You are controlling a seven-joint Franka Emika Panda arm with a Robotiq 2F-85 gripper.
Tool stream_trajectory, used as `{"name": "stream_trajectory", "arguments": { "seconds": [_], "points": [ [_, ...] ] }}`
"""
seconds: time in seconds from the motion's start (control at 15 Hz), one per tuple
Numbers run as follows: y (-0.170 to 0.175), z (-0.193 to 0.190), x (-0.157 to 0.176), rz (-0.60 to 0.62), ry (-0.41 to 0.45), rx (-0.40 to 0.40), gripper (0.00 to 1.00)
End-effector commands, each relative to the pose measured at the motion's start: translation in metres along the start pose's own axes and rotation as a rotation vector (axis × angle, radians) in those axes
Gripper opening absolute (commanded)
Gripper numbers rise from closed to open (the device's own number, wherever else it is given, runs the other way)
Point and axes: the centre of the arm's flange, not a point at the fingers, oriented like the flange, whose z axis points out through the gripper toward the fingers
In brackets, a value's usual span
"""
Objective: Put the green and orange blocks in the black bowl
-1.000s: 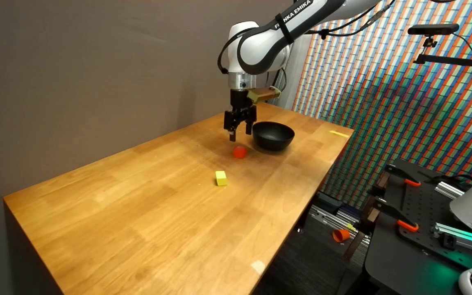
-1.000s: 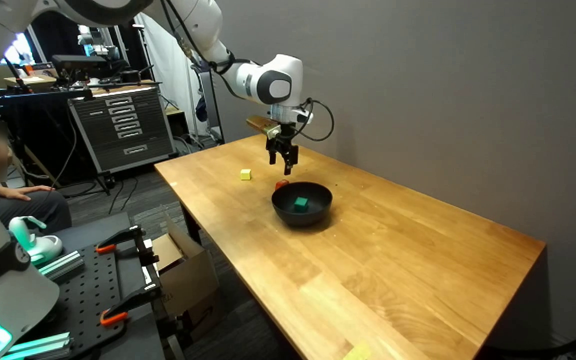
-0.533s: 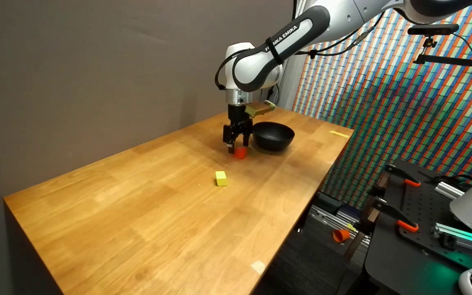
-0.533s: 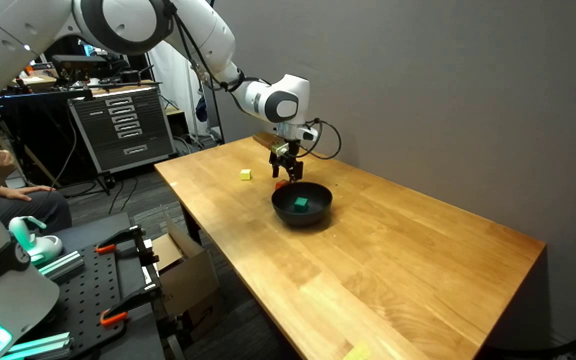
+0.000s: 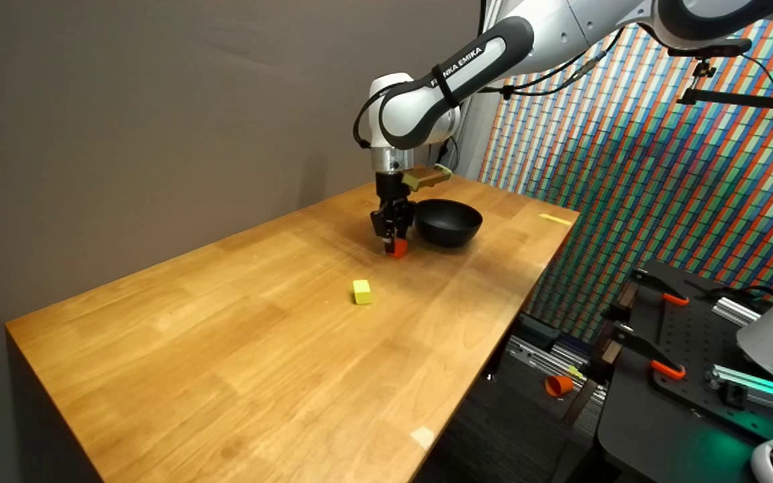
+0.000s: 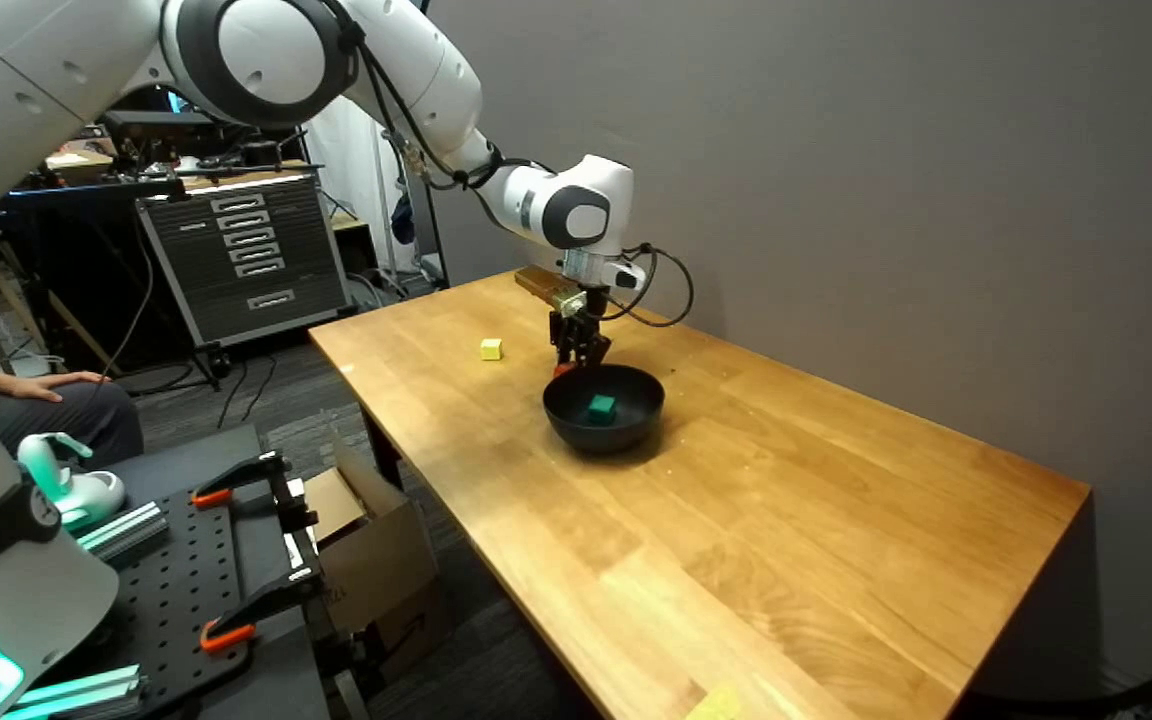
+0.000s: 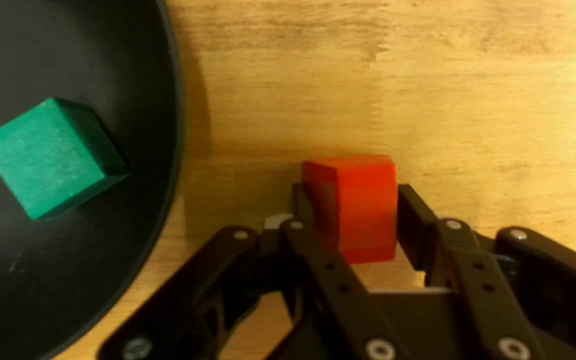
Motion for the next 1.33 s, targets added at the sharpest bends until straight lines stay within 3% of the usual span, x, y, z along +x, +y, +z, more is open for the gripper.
{"name": "stream_trajectory", "arguments": {
  "seconds": [0.0,0.33,0.67,0.8,0.87,1.0,1.13,1.2,1.27],
  "points": [
    [-0.006,-0.040,0.003,0.018,0.024,-0.009,0.21],
    [-0.010,-0.099,-0.010,0.092,0.138,-0.078,0.19],
    [0.042,-0.109,-0.029,0.309,0.222,-0.239,0.19],
    [0.066,-0.102,-0.040,0.422,0.211,-0.264,0.19],
    [0.078,-0.097,-0.046,0.481,0.205,-0.272,0.29],
    [0.094,-0.090,-0.060,0.570,0.184,-0.283,0.20],
    [0.103,-0.085,-0.072,0.616,0.152,-0.252,0.21],
    [0.104,-0.085,-0.078,0.626,0.139,-0.236,0.68],
    [0.105,-0.084,-0.084,0.625,0.119,-0.218,0.69]
  ]
}}
